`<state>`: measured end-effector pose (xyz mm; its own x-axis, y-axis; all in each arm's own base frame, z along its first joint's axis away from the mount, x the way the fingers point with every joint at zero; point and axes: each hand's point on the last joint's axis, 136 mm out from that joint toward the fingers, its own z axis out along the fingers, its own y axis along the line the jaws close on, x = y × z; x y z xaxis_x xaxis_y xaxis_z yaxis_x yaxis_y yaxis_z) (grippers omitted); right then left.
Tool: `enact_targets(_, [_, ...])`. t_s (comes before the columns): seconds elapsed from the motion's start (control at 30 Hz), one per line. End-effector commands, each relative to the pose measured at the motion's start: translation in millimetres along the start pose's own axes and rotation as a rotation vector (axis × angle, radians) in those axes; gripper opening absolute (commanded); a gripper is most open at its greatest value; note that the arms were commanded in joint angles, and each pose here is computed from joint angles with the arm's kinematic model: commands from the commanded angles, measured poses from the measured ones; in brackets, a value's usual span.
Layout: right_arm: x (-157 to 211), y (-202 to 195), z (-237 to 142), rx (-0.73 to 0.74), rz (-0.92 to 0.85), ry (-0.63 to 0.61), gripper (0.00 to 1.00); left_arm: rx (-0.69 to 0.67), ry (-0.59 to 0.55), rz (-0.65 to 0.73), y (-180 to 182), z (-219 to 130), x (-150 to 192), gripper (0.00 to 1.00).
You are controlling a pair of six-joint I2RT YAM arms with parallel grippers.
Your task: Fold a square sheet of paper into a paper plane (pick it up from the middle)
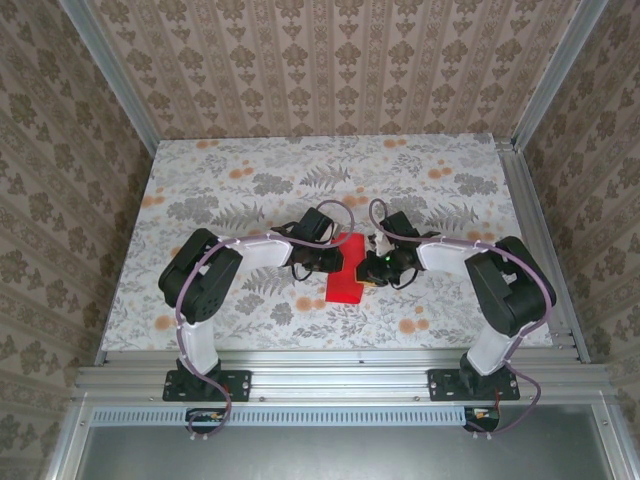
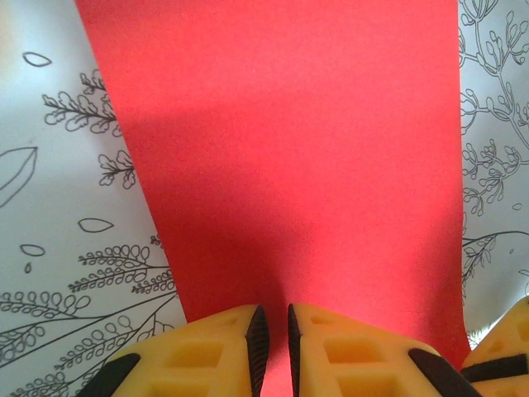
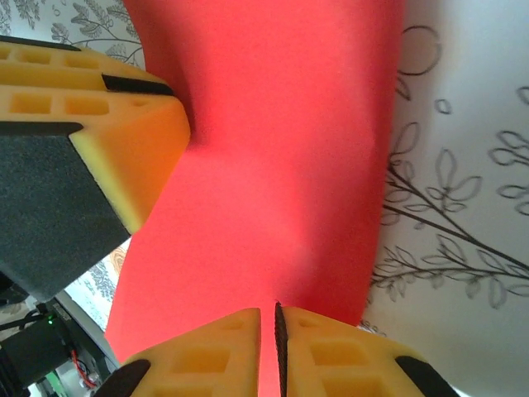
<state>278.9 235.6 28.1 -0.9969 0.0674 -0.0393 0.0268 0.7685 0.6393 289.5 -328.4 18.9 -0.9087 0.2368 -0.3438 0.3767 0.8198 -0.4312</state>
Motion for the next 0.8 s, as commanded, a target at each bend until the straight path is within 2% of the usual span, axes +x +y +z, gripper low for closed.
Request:
enact_targets(0.0, [5, 0, 8, 0.004, -0.006, 0.049, 0.17, -0.133, 0.155, -0.019, 41, 21, 47, 0.20])
enact_targets(0.3, [42, -32, 11, 0.084, -0.009, 0.142, 0.17, -0.131, 0.153, -0.019, 39, 22, 45, 0.20])
enact_targets(0.53, [67, -51, 4, 0.133, 0.004, 0.166, 0.17, -0.135, 0.157, -0.017, 40, 20, 46, 0.20])
enact_targets(0.6, [68, -48, 1, 0.121, 0.007, 0.160, 0.17, -0.134, 0.160, -0.016, 40, 21, 46, 0.20])
enact_targets(0.77, [47, -8, -12, -0.008, 0.003, 0.064, 0.17, -0.132, 0.160, -0.018, 40, 21, 46, 0.20])
